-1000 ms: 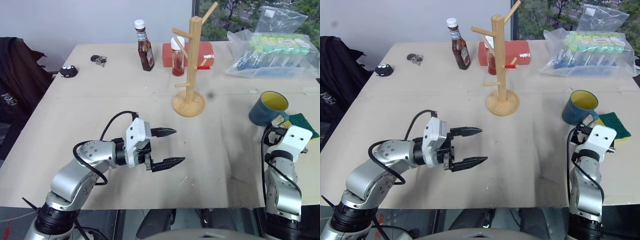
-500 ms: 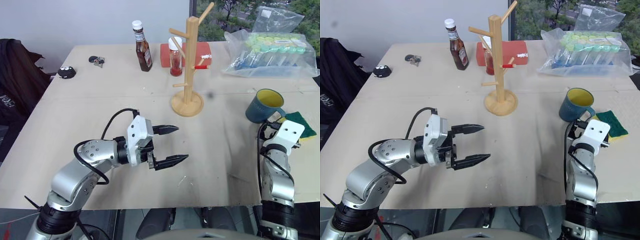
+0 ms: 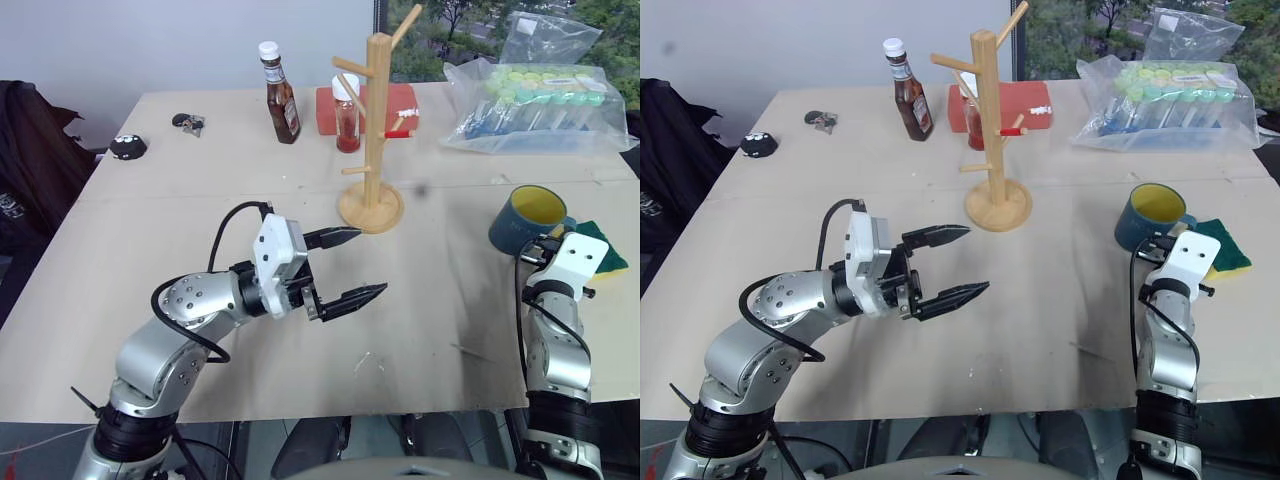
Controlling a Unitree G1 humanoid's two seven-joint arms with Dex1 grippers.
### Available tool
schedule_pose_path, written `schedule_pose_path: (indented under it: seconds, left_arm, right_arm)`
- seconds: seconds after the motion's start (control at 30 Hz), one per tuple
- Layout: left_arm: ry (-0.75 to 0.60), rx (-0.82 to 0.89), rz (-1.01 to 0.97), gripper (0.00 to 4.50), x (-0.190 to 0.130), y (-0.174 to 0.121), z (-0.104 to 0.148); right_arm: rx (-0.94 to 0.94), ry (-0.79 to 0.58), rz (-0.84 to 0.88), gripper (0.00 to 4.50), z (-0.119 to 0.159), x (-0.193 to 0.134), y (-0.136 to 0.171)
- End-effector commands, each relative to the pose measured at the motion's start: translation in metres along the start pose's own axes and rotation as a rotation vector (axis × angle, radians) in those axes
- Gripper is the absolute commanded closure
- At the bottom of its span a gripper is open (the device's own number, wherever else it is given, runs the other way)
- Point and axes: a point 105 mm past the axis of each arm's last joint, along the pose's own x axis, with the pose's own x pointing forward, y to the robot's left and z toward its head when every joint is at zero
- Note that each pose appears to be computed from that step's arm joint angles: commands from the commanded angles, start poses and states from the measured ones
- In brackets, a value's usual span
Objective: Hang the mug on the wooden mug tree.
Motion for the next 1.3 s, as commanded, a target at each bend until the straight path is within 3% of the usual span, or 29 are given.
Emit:
schedule_pose_path:
  seconds: [0.03, 0.33, 0.5, 0.8, 1.0, 1.23, 1.3]
  left_arm:
    - [-0.070, 0.053, 0.064, 0.00, -0.001, 0.006, 0.014]
    - [-0.246, 0.030, 0.381, 0.00, -0.023, 0.015, 0.010]
    - [-0.335, 0.028, 0.471, 0.00, -0.029, 0.010, 0.013]
    - [-0.455, 0.079, 0.505, 0.00, -0.029, 0.006, 0.030]
    - [-0.468, 0.095, 0.515, 0.00, -0.025, 0.008, 0.032]
    - [-0.471, 0.114, 0.545, 0.00, -0.026, 0.012, 0.031]
    - [-0.475, 0.115, 0.549, 0.00, -0.026, 0.012, 0.031]
  right_arm:
    - [-0.016, -0.110, 0.129, 4.46, 0.028, 0.002, 0.014]
    - [-0.236, -0.221, 1.037, 4.46, 0.105, -0.016, 0.096]
    - [-0.428, -0.204, 1.295, 4.46, 0.141, -0.021, 0.105]
    - [-0.689, -0.191, 1.472, 4.46, 0.189, -0.018, 0.128]
    - [-0.776, -0.191, 1.501, 4.46, 0.202, -0.009, 0.146]
    - [-0.827, -0.231, 1.569, 4.46, 0.210, -0.021, 0.177]
    - [-0.821, -0.247, 1.569, 3.81, 0.213, -0.022, 0.180]
